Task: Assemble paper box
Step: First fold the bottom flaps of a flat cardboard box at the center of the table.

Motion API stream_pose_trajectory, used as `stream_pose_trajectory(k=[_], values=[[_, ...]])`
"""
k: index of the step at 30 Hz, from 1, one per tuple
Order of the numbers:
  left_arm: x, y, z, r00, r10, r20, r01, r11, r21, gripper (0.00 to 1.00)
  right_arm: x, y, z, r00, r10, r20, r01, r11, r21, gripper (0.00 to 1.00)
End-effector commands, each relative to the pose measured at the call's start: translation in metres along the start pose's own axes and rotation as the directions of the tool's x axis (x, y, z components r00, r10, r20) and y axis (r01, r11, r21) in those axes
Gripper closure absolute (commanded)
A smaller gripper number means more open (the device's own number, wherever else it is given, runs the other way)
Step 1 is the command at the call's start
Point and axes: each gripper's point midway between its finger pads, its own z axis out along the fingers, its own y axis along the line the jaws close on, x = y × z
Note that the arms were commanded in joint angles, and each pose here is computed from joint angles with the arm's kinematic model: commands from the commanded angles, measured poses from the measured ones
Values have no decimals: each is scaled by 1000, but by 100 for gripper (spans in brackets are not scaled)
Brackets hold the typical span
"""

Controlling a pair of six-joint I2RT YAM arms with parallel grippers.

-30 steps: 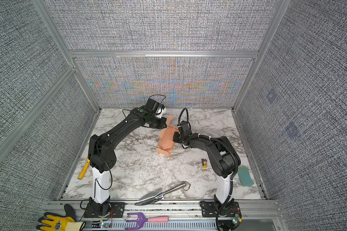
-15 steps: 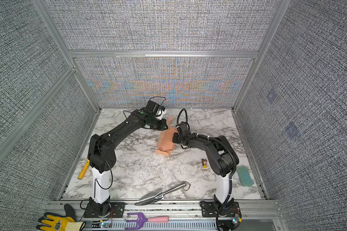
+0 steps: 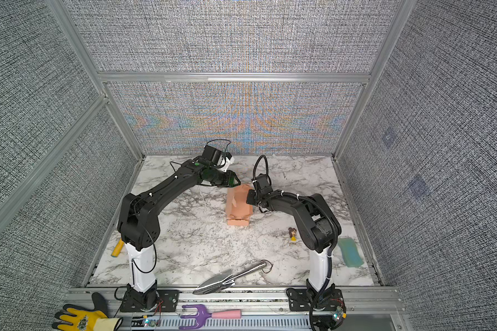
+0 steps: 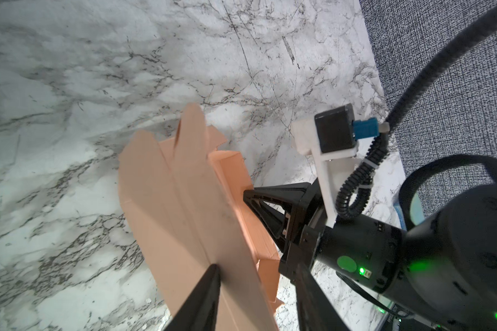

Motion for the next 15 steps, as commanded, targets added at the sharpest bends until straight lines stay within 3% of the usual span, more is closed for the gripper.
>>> stream_pose_trajectory(k=[1, 15], values=[[-4, -5, 0, 1000, 5, 24, -7, 999, 54, 52, -2, 2, 1, 1000, -5, 4, 5, 1000, -4, 94], [2, -3, -22, 997, -16, 80, 8, 995, 103, 39, -4, 2, 1, 1000, -7, 12, 7, 1000, -3, 99]])
